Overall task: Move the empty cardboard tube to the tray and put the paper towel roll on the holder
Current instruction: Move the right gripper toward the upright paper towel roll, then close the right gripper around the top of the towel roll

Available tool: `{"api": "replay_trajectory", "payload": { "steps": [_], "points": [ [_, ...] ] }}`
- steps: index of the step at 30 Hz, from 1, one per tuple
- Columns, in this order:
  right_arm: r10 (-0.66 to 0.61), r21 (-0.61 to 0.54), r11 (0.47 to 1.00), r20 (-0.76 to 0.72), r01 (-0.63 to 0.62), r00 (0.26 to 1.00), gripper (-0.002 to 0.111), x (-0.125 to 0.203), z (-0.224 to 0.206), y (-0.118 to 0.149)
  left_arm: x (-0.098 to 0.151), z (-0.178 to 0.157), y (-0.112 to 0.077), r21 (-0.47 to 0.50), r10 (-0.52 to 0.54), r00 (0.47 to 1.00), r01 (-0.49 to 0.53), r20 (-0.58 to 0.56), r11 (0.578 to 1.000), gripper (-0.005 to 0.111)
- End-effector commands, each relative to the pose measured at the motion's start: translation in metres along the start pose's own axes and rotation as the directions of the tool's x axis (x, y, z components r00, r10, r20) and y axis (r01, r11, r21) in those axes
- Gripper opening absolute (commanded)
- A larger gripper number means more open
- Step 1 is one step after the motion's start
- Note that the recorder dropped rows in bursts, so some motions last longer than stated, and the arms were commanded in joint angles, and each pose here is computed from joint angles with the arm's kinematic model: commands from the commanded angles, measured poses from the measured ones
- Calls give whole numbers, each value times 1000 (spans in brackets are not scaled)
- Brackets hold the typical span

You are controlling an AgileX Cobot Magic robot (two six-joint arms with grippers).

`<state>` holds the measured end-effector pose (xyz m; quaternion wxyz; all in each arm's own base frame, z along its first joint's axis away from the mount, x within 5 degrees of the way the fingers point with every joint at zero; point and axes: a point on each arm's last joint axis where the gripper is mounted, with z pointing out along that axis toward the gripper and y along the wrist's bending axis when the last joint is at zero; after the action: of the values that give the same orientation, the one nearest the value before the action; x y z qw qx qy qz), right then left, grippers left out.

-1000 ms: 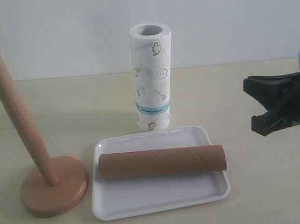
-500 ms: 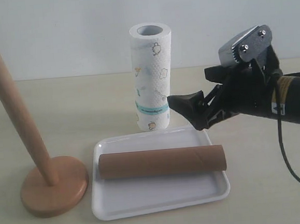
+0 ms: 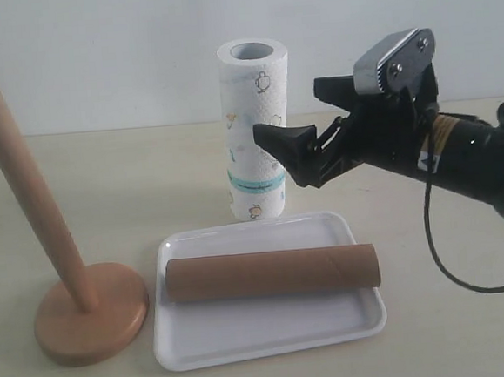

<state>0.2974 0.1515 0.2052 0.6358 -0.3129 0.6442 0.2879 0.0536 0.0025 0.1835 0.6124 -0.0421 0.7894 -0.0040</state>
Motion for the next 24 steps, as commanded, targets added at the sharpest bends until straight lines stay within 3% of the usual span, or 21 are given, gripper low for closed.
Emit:
{"api": "replay_trajectory", "payload": {
  "steps": [1,9,14,24],
  "points": [
    [48,43,998,78,-51,996,105,23,13,-10,1,0,0,1,-10,1000,10,2,1000,4],
    [53,65,996,107,-60,993,105,44,48,-31,1,0,0,1,-10,1000,10,2,1000,4],
    [54,-3,999,115,-54,992,105,46,73,-29,1,0,0,1,-10,1000,10,2,1000,4],
    [42,7,999,62,-42,997,105,52,107,-34,1,0,0,1,-10,1000,10,2,1000,4]
  ]
}}
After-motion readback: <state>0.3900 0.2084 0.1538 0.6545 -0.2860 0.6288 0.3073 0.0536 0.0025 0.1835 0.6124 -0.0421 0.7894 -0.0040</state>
